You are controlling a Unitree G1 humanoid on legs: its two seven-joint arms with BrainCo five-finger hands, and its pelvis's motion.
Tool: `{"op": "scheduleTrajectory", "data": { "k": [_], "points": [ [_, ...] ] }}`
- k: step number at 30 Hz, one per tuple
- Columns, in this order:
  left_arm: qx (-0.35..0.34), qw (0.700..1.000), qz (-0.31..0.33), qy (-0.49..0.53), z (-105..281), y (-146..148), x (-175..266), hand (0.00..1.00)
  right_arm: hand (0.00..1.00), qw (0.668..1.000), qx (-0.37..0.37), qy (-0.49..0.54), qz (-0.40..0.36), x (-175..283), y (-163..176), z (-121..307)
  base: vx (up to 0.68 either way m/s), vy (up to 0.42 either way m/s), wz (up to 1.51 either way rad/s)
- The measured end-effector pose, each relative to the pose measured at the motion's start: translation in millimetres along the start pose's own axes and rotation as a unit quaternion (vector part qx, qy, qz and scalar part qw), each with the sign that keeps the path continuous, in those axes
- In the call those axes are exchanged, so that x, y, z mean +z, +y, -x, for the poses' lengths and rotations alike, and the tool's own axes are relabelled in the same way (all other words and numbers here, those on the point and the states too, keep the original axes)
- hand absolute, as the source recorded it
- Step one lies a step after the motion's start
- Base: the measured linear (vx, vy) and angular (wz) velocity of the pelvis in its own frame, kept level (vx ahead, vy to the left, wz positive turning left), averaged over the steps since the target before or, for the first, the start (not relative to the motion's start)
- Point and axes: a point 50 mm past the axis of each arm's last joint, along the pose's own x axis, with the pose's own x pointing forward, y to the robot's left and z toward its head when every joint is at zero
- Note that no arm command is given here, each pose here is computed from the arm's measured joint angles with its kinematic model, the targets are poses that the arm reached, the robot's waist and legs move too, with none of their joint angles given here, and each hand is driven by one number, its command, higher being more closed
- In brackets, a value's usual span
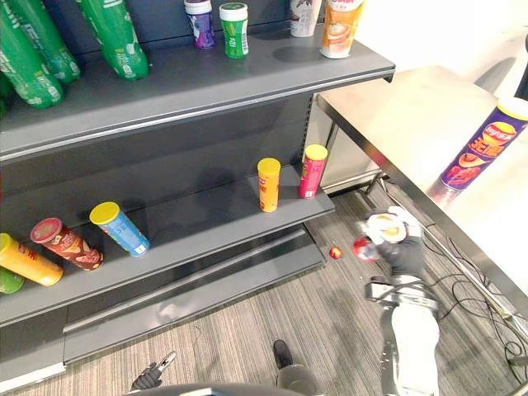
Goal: Put the gum and the chips on the shelf.
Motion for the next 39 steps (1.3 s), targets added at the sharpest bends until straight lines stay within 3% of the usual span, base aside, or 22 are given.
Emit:
{"op": "scheduleTrajectory", "data": {
  "k": [7,11,16,22,39],
  "points": [
    [-0.006,1.000,-0.012,-0.006,0.5,0.5,0.9,0.00,1.00,0.993,-0.079,-0.078,0.050,32.3,-30.9,-3.9,-0.02,-0.024,0.17],
    [-0.010,1.000,-0.013,-0.008,0.5,0.7,1.9,0.00,1.00,0.987,-0.088,-0.124,0.045,48.1,-29.7,-15.2,-0.01,-0.012,0.15],
    [-0.014,1.000,-0.025,-0.011,0.2,2.0,4.0,0.00,1.00,0.982,-0.056,-0.175,0.032,66.7,-14.5,-36.4,-0.01,-0.010,0.13],
    [-0.020,0.998,-0.051,-0.014,-0.2,2.7,6.5,0.00,1.00,0.973,0.030,-0.231,0.000,89.0,29.1,-63.2,0.00,-0.006,0.01],
    [-0.023,0.997,-0.072,-0.020,-1.0,-2.6,10.3,0.00,1.00,0.970,0.125,-0.206,-0.028,98.6,84.1,-121.3,0.00,-0.006,0.04]
  ]
}}
